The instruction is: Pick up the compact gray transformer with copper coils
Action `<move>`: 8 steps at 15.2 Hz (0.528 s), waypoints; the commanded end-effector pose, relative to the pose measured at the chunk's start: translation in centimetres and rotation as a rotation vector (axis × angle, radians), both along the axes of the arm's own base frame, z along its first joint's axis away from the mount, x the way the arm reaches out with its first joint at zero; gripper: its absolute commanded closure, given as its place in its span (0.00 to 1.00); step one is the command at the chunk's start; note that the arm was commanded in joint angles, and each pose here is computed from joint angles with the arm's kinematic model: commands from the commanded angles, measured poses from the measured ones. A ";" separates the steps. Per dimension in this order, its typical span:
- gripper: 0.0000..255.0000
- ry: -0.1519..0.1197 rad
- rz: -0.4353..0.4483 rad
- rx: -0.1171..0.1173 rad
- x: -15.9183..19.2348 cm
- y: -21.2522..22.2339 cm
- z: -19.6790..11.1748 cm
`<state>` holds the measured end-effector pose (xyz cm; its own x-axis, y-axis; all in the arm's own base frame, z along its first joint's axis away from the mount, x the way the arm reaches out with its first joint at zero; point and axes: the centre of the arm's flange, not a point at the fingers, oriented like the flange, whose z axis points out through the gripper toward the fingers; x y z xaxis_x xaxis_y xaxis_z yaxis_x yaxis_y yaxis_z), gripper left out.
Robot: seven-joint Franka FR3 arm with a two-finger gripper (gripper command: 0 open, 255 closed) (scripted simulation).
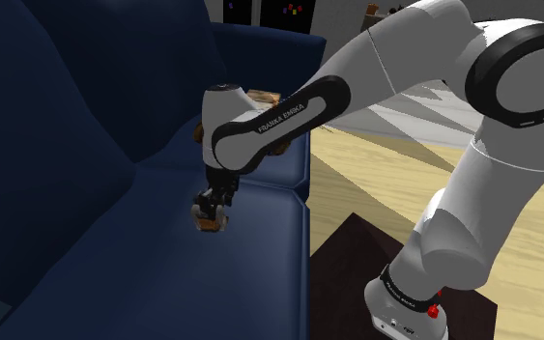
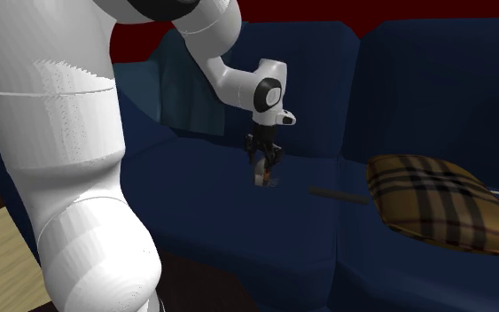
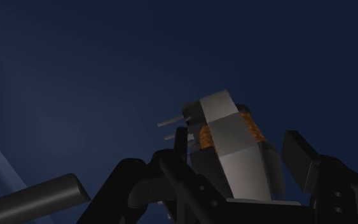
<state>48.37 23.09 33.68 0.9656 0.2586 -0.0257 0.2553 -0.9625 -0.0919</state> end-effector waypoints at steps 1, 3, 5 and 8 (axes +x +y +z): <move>1.00 0.000 0.000 0.000 0.1 0.1 1.0; 1.00 0.000 0.000 0.000 0.1 0.1 2.1; 1.00 0.000 0.000 0.000 0.1 0.1 3.1; 1.00 0.000 0.000 0.000 0.1 0.1 4.7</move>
